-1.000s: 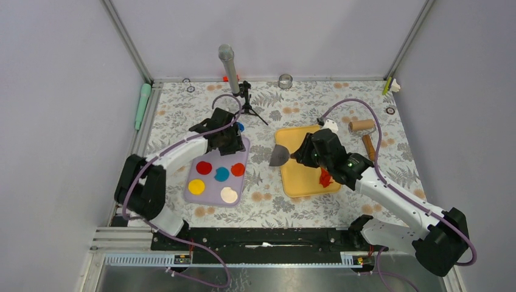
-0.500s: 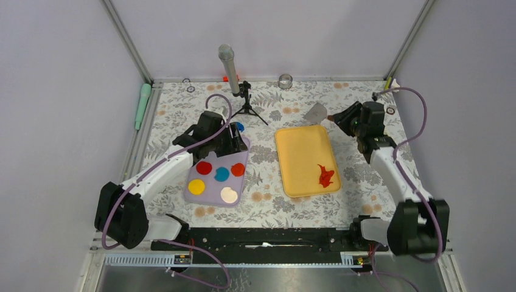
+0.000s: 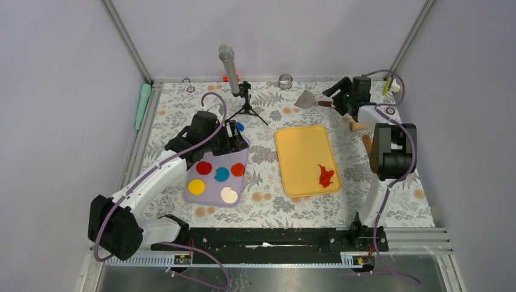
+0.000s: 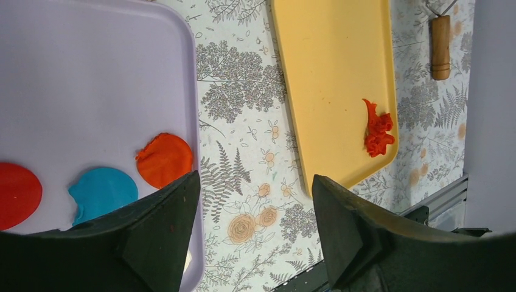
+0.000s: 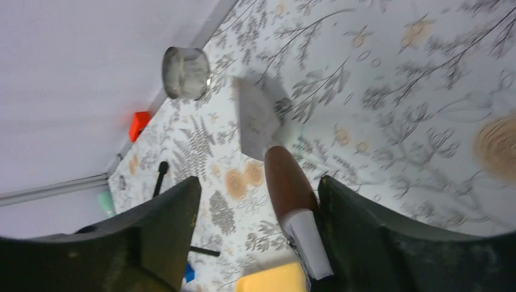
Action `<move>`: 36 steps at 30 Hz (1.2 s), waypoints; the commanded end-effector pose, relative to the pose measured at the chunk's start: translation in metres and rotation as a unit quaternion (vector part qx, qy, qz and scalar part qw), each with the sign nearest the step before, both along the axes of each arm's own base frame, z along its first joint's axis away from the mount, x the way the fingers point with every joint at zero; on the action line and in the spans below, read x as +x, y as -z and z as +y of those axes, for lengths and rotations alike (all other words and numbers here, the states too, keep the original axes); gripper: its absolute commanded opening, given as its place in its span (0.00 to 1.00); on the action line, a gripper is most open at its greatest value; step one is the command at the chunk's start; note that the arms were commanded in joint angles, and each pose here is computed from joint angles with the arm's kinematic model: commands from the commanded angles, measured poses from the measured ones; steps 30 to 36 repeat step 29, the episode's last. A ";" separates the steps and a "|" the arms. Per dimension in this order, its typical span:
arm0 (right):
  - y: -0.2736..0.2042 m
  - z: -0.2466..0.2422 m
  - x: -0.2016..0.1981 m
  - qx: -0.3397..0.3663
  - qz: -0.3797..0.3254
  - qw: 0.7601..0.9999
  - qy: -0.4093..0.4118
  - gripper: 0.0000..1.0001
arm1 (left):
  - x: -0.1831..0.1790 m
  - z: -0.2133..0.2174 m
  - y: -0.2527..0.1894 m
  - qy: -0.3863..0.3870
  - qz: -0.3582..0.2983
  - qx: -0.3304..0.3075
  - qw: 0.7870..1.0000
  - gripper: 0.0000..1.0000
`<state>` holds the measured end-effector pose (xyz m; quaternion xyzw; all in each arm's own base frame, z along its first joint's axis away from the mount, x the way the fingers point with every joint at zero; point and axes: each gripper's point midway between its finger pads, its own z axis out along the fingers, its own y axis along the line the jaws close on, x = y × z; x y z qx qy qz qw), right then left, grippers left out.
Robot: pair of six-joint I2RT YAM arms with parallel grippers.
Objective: Roll out the dumpling wrappers from the dough
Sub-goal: Place the spatula at the center of the board, then reset both arms
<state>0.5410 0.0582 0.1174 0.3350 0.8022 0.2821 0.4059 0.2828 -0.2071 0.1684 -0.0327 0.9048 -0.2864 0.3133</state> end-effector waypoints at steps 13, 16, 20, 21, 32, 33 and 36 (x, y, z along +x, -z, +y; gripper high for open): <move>-0.106 -0.109 -0.100 -0.277 0.033 0.952 0.125 0.99 | 0.005 0.010 -0.078 0.017 -0.132 -0.020 0.991 0.99; -0.090 -0.110 -0.135 -0.289 0.053 0.949 0.116 1.00 | 0.015 0.019 -0.079 -0.009 -0.133 -0.010 0.991 0.99; -0.086 -0.118 -0.174 -0.302 0.061 0.941 0.140 1.00 | 0.022 0.027 -0.082 -0.025 -0.123 -0.014 0.992 0.99; -0.085 -0.120 -0.182 -0.304 0.060 0.940 0.145 1.00 | 0.023 0.028 -0.082 -0.028 -0.121 -0.013 0.992 0.99; -0.071 -0.118 -0.219 -0.304 0.059 0.940 0.143 1.00 | 0.025 0.026 -0.076 -0.006 -0.109 -0.011 0.994 0.99; -0.071 -0.118 -0.219 -0.304 0.059 0.940 0.143 1.00 | 0.025 0.026 -0.076 -0.006 -0.109 -0.011 0.994 0.99; -0.071 -0.118 -0.219 -0.304 0.059 0.940 0.143 1.00 | 0.025 0.026 -0.076 -0.006 -0.109 -0.011 0.994 0.99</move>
